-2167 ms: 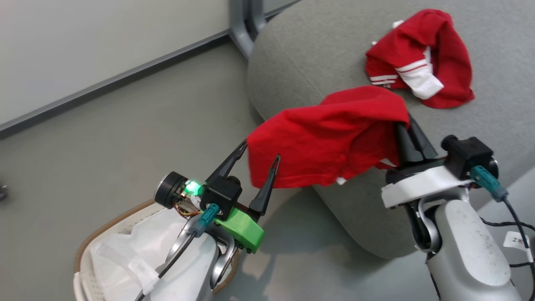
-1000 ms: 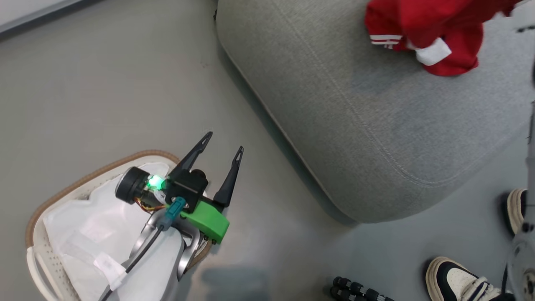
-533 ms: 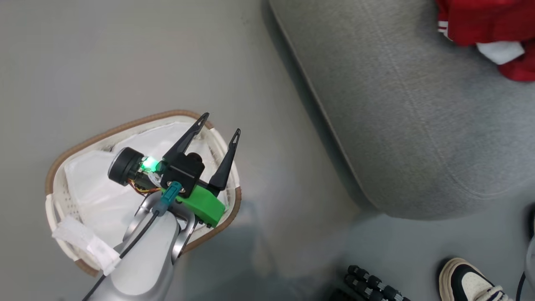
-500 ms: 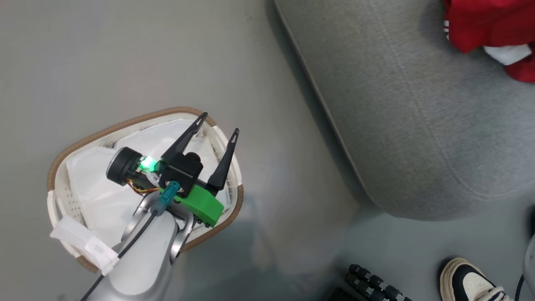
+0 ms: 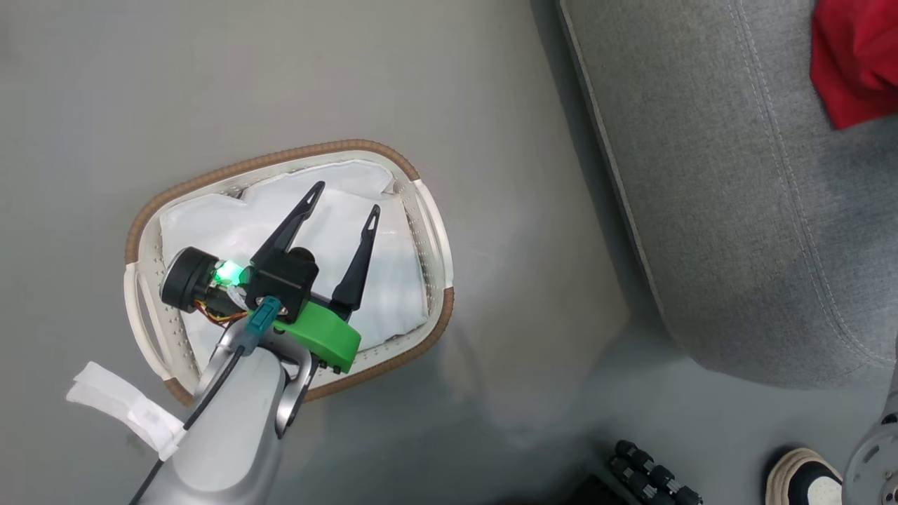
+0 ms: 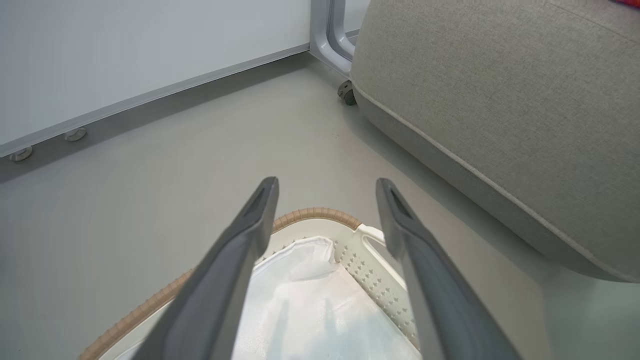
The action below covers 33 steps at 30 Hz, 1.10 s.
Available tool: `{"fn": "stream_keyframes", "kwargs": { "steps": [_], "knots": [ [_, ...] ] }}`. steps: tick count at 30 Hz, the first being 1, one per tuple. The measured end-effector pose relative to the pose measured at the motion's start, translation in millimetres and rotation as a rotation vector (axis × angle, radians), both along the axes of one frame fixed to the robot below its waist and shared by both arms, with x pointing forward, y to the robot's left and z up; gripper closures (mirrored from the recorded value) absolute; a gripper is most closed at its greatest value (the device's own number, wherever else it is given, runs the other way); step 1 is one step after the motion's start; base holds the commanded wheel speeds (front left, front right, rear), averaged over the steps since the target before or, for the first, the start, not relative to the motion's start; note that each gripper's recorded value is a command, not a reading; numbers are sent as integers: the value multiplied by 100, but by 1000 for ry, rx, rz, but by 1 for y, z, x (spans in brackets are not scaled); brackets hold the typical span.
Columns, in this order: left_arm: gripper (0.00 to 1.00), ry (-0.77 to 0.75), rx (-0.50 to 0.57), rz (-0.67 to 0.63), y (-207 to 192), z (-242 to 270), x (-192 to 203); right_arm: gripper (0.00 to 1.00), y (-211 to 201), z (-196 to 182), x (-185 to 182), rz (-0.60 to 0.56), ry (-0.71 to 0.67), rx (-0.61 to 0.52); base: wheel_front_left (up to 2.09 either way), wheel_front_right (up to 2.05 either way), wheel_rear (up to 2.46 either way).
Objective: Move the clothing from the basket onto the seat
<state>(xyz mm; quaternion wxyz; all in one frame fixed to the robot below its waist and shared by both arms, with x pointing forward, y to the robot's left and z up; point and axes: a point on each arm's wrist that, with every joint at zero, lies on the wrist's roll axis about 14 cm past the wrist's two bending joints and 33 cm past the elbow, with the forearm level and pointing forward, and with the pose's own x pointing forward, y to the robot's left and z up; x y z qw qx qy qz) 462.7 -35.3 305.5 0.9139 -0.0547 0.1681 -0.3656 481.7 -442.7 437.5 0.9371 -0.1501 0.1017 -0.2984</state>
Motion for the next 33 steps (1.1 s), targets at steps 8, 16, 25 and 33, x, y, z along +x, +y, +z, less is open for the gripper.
{"fn": "stream_keyframes", "kwargs": {
  "steps": [8, 16, 25, 33],
  "knots": [
    [0, -13, -5, 63, 10, 22, -2, 0, 7, 6, -38, 2, -20, 16, 0, 0, 0],
    [0, -22, 24, 183, 43, 42, -9, 0, 37, 12, -65, 71, -52, 57, 0, 0, 0],
    [0, -50, 44, 404, 103, 68, -14, 0, 135, 11, -40, 333, -100, 170, 0, 0, 0],
    [0, -73, 75, 590, 164, 85, -32, 0, 212, 27, -13, 542, -163, 241, 0, 0, 0]
  ]
}}
